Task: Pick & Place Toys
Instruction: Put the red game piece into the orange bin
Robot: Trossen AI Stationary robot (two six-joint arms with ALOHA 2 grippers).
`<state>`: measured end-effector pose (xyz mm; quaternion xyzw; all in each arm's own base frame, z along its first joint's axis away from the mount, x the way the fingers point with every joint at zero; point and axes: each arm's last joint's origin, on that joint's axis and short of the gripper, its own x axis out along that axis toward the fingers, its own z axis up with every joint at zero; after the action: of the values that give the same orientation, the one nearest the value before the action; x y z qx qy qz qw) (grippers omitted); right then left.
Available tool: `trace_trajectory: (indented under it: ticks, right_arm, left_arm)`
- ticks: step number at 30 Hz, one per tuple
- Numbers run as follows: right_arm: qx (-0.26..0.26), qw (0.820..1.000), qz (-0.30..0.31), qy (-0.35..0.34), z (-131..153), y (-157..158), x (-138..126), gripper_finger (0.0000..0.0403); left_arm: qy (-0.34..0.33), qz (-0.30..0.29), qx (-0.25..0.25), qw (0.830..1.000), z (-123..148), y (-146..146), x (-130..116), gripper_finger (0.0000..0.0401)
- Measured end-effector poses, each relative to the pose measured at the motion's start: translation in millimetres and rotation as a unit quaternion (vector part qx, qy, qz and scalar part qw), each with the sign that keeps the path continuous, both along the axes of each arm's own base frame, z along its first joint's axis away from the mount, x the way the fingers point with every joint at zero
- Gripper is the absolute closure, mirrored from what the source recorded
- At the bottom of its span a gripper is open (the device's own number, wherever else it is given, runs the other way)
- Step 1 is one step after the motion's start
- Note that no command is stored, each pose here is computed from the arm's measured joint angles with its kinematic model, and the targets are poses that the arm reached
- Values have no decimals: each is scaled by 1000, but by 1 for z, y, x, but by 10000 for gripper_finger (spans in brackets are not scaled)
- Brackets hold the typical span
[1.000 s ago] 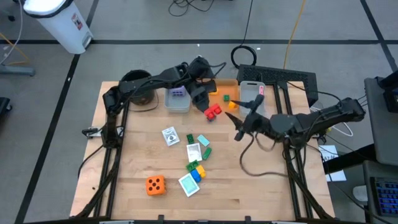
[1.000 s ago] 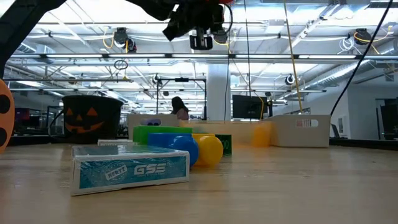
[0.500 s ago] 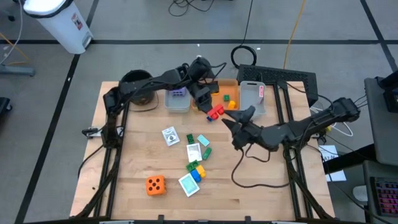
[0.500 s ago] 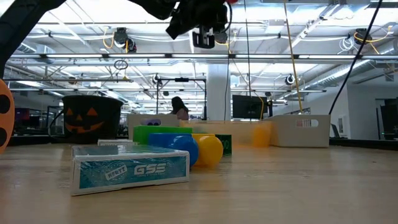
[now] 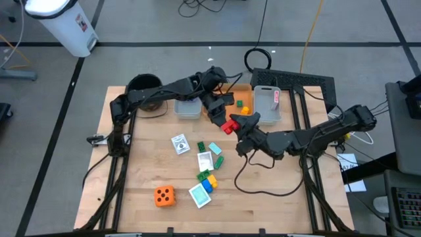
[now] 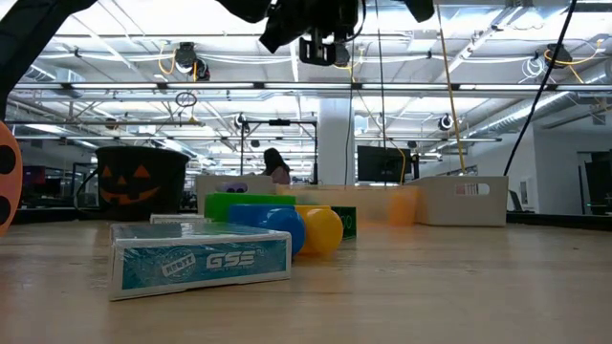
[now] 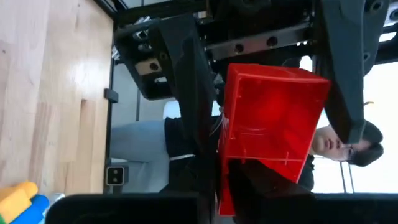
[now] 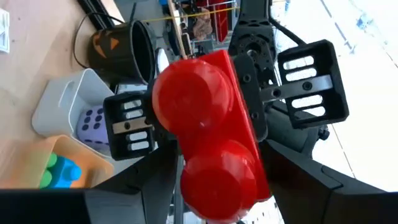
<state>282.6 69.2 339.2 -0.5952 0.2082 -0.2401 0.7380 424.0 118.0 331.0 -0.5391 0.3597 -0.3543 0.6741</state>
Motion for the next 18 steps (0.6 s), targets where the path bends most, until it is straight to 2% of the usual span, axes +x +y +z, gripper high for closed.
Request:
trace_trajectory:
  ticks: [5, 9, 13, 18]
  right_arm:
    - [-9, 1000, -9, -7, 1, 1, 3, 181]
    - [-10, 999, -28, -17, 3, 1, 2, 188]
    - [-15, 999, -40, -15, 4, 0, 2, 221]
    - [-29, 999, -43, 0, 2, 1, 2, 278]
  left_arm:
    - [-7, 10, 1, 1000, 4, 3, 2, 392]
    - [-13, 20, 1, 1000, 7, 7, 2, 381]
    - [-16, 27, 3, 1000, 8, 9, 2, 369]
    - [-10, 27, 0, 1000, 7, 9, 2, 389]
